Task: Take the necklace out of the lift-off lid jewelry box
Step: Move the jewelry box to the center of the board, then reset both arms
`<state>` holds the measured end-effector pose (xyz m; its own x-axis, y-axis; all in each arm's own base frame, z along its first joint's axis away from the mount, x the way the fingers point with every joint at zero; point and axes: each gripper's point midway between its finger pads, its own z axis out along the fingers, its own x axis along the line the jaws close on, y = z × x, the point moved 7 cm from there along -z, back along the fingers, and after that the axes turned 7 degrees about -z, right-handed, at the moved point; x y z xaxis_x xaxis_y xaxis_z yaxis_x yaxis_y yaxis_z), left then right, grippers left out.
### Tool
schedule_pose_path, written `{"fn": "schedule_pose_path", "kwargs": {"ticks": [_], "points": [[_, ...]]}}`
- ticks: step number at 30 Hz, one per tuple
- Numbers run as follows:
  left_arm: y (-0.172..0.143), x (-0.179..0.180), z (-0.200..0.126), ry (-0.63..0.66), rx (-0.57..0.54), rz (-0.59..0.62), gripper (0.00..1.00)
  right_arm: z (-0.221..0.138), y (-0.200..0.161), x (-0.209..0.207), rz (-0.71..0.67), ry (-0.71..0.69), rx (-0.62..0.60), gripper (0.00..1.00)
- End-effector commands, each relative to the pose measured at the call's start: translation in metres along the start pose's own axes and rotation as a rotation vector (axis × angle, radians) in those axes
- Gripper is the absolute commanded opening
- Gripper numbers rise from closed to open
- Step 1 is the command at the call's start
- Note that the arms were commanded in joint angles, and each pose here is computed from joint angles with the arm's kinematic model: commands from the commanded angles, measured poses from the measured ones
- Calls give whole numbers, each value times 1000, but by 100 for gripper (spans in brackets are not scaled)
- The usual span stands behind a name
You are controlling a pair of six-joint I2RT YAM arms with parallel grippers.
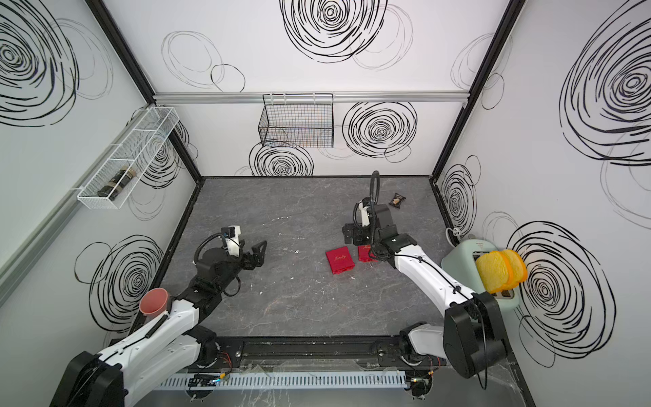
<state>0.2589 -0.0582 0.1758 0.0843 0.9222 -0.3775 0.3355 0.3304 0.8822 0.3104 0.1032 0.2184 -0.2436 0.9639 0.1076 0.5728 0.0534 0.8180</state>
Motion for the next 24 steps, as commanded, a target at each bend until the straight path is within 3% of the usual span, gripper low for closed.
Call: {"fn": "schedule_pose_path", "kwargs": {"ticks": [1, 6, 9, 13, 18, 24], "points": [[42, 7, 8, 47, -181, 82, 99, -5, -1, -42, -24, -220, -140, 97], [42, 35, 27, 132, -167, 171, 98, -5, -35, -109, 111, -290, -264, 97], [40, 47, 24, 69, -244, 136, 97, -3, -49, -125, 109, -359, -307, 97], [33, 57, 27, 85, -236, 172, 96, 10, -66, -133, 90, -415, -307, 97], [21, 60, 16, 68, -342, 200, 96, 11, -65, -122, 36, -355, -349, 97], [10, 62, 24, 48, -332, 215, 96, 7, -78, -117, -6, -356, -408, 97]]}}
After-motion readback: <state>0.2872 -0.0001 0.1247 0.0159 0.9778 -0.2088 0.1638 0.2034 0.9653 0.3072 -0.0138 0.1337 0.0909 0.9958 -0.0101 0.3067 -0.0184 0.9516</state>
